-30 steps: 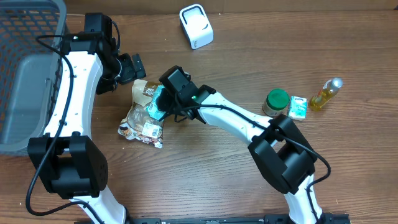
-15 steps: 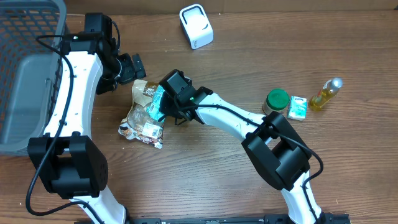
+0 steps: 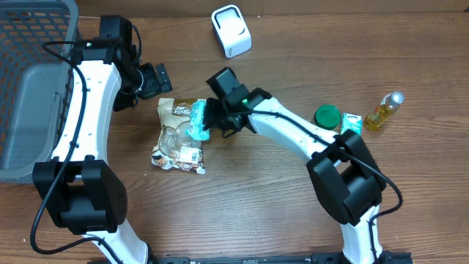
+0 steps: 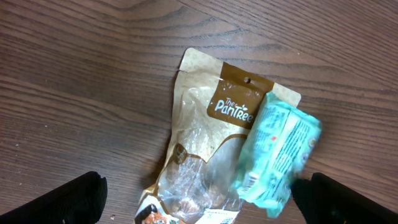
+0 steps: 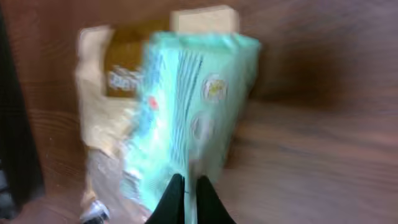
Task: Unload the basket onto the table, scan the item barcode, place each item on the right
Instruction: 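Lower and close the right gripper on the teal wipes pack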
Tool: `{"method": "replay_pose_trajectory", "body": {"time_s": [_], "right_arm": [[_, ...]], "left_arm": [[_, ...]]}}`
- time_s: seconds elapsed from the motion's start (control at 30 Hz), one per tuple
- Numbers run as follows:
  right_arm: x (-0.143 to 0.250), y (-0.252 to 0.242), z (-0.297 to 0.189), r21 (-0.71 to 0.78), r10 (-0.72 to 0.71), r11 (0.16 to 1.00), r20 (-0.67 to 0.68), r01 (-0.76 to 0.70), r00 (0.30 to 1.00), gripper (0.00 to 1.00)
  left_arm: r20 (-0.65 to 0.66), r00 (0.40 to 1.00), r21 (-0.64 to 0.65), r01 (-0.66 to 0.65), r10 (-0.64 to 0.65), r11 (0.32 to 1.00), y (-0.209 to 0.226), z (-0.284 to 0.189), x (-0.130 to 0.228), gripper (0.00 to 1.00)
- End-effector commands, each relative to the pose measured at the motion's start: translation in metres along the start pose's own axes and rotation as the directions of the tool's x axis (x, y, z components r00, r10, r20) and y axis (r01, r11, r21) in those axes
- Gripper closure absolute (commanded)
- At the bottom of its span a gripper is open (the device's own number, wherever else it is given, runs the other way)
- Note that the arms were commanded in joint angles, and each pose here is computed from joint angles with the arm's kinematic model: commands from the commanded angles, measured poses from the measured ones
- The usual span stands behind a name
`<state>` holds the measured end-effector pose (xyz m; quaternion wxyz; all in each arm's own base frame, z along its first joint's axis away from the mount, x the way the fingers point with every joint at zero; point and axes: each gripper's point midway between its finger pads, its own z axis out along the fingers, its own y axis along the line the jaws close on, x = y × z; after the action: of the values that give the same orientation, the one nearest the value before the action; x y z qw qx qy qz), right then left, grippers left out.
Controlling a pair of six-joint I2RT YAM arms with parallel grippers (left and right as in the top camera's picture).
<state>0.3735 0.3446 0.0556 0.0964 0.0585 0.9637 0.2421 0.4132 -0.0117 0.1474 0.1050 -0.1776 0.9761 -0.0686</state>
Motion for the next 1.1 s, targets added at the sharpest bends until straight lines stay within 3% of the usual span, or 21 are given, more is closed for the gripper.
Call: {"method": "replay_pose_trajectory", "body": {"time_s": [0.0, 0.2, 0.27, 0.3, 0.37, 0.4, 0.53, 0.7, 0.87, 1.07], "right_arm": [[-0.007, -0.014, -0.02, 0.036, -0.014, 0.999, 0.002, 0.014, 1.0, 0.96], [-0.014, -0.049, -0.028, 0.11, 0.042, 0.993, -0.029, -0.038, 0.999, 0.95], [-0.018, -0.056, -0.03, 0.119, 0.059, 0.991, -0.028, -0.055, 0.998, 0.88], [-0.018, -0.056, -0.03, 0.116, 0.061, 0.992, -0.029, -0.057, 0.998, 0.75], [-0.02, -0.055, -0.03, 0.112, 0.059, 0.992, -0.024, -0.056, 0.998, 0.6], [-0.021, -0.054, -0.03, 0.108, 0.057, 0.993, -0.021, -0.055, 0.998, 0.6], [-0.018, -0.041, -0.026, 0.081, 0.017, 0.997, -0.011, -0.016, 1.0, 0.61], [-0.009, -0.014, -0.02, 0.034, -0.14, 0.99, 0.001, 0.14, 0.99, 0.6], [-0.001, 0.006, -0.015, 0.025, -0.241, 0.97, 0.037, 0.241, 0.97, 0.82], [-0.009, 0.007, -0.004, 0.05, -0.26, 0.965, 0.086, 0.256, 0.962, 0.83]], "left_arm": [[-0.011, 1.0, -0.01, -0.015, 0.015, 1.0, 0.002, 0.004, 0.003, 0.0], [-0.011, 1.0, -0.009, -0.015, 0.015, 1.0, 0.002, 0.004, 0.003, 0.0], [-0.011, 1.0, -0.01, -0.015, 0.015, 1.0, 0.002, 0.004, 0.003, 0.0], [-0.011, 1.0, -0.009, -0.015, 0.015, 1.0, 0.002, 0.004, 0.003, 0.0], [-0.011, 1.0, -0.009, -0.015, 0.015, 1.0, 0.002, 0.004, 0.003, 0.0], [-0.011, 1.0, -0.009, -0.015, 0.015, 1.0, 0.002, 0.004, 0.003, 0.0], [-0.011, 1.0, -0.01, -0.015, 0.015, 1.0, 0.002, 0.004, 0.003, 0.0], [-0.011, 1.0, -0.009, -0.015, 0.015, 1.0, 0.002, 0.004, 0.003, 0.0], [-0.011, 1.0, -0.01, -0.015, 0.015, 1.0, 0.002, 0.004, 0.003, 0.0], [-0.011, 1.0, -0.01, -0.015, 0.015, 1.0, 0.002, 0.004, 0.003, 0.0]]}}
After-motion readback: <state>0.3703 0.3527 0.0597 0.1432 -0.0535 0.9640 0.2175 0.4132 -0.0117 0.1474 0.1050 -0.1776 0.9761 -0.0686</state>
